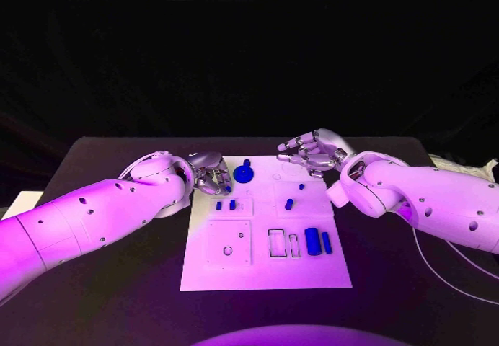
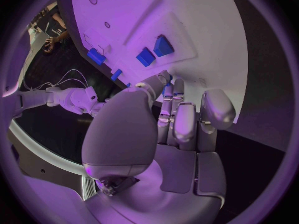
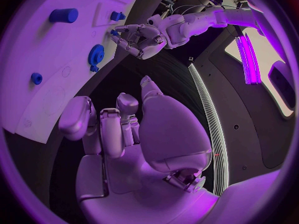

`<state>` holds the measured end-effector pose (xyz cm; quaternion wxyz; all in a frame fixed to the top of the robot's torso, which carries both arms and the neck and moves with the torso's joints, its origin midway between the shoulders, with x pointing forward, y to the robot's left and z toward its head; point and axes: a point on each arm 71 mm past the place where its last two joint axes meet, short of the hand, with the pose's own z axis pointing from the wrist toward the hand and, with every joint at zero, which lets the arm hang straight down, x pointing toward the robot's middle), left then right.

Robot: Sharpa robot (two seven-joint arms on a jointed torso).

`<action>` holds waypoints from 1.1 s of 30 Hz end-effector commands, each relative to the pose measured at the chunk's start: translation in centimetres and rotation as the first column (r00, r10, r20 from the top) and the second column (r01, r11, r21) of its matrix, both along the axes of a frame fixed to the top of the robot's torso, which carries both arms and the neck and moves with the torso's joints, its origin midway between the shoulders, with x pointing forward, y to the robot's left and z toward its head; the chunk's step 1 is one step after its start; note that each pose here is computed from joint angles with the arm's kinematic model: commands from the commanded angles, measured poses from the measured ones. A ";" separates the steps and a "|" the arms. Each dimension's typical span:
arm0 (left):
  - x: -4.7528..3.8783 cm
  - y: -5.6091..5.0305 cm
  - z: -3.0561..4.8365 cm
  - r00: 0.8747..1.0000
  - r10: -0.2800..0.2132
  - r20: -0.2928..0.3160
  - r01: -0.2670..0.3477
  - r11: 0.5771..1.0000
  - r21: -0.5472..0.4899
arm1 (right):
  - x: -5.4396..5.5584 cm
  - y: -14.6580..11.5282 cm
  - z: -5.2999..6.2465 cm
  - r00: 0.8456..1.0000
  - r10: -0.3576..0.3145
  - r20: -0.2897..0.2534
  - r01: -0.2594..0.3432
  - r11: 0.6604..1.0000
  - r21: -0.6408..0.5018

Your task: Assemble the parts on the task board

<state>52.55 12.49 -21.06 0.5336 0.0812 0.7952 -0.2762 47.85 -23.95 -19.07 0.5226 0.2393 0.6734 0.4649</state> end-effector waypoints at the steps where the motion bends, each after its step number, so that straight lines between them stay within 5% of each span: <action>1: -0.08 -0.2 -0.16 1.000 -0.008 -0.011 0.008 1.000 0.014 | -0.1 0.2 0.0 1.000 0.018 -0.002 -0.018 1.000 0.001; 33: 0.09 -0.1 -0.67 1.000 0.012 -0.023 -0.011 0.999 0.030 | -0.1 0.1 0.0 1.000 0.017 -0.002 -0.017 1.000 0.002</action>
